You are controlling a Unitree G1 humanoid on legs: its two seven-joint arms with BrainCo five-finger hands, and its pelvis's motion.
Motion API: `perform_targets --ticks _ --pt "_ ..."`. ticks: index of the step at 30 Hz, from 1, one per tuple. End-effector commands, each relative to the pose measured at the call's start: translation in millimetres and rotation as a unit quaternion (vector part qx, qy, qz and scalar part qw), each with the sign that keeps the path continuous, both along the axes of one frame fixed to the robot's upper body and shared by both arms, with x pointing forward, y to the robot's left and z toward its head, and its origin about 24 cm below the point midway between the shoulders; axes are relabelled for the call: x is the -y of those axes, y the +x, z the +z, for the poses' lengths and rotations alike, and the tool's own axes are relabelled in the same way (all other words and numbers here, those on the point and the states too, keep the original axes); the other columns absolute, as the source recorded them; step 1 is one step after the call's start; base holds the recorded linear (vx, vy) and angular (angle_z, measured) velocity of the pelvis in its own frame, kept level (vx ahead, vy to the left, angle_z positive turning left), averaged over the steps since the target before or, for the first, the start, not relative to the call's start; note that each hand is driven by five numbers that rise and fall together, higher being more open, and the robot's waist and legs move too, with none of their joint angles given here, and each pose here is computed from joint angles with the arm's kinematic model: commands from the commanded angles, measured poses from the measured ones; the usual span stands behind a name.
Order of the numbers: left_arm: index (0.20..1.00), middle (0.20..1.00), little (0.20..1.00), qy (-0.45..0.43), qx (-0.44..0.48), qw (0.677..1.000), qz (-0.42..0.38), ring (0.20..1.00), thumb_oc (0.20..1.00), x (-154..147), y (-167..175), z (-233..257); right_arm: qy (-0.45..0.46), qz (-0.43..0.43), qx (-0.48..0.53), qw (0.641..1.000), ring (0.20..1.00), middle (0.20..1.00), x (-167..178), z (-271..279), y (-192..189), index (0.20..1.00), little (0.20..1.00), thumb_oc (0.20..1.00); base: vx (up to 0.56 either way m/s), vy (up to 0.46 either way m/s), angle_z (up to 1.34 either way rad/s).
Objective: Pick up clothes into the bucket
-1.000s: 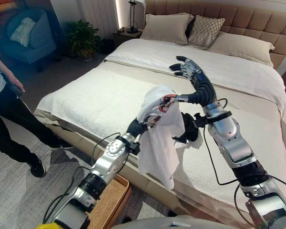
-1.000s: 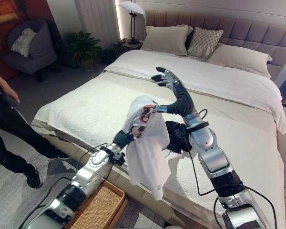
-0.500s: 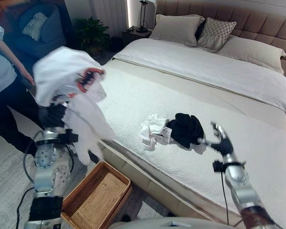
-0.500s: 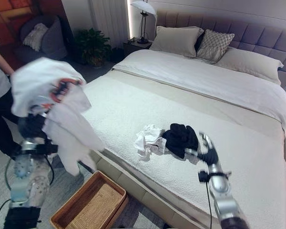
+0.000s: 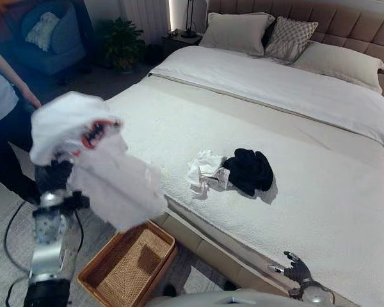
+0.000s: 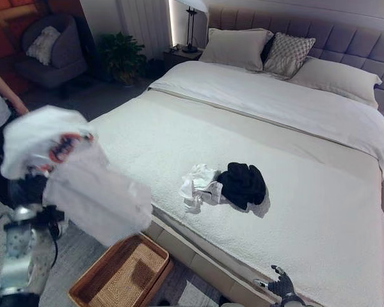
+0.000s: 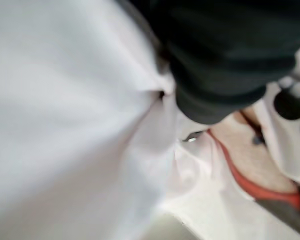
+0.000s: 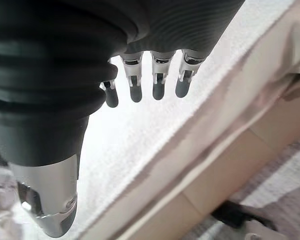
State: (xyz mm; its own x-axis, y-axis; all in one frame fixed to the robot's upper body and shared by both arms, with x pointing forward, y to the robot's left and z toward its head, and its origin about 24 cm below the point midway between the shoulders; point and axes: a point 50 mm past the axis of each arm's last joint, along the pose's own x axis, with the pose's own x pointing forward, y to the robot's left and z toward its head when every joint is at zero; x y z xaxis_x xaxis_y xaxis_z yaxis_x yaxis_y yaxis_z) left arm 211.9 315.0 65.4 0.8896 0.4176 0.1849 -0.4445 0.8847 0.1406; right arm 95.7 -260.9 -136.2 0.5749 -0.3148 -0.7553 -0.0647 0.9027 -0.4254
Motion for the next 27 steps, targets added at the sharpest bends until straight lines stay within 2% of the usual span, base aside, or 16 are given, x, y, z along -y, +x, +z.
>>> perform_targets --ticks 1,5,7,16,21,27 --pt "0.2 0.2 0.2 0.08 0.017 0.993 0.09 0.2 0.2 -35 -2 19 -0.019 0.034 0.025 0.999 1.0 1.0 0 6 19 1.0 1.0 1.0 -0.04 0.019 0.01" --pt "0.2 0.2 0.2 0.105 -0.027 0.987 0.116 0.2 0.2 -49 -2 12 -0.032 0.026 0.012 0.999 1.0 1.0 7 4 13 1.0 1.0 1.0 -0.06 0.006 0.02" --pt "0.2 0.2 0.2 0.11 -0.059 0.98 0.154 0.2 0.2 -70 -2 6 -0.041 0.02 0.021 0.999 1.0 1.0 13 7 17 1.0 1.0 1.0 -0.15 0.011 0.01" --pt "0.2 0.2 0.2 0.078 -0.035 0.979 0.183 0.2 0.2 -79 10 12 -0.038 0.027 0.076 0.996 1.0 1.0 4 17 42 1.0 1.0 1.0 -0.08 0.023 -0.03" --pt "0.2 0.2 0.2 0.059 -0.01 0.981 0.185 0.2 0.2 -75 21 18 -0.046 0.046 0.136 0.989 1.0 1.0 1 34 72 1.0 1.0 1.0 -0.09 0.056 -0.1" --pt "0.2 0.2 0.2 0.083 -0.004 0.977 0.196 0.2 0.2 -80 38 36 -0.063 0.054 0.208 0.975 1.0 1.0 3 58 102 1.0 1.0 1.0 -0.08 0.058 -0.04"
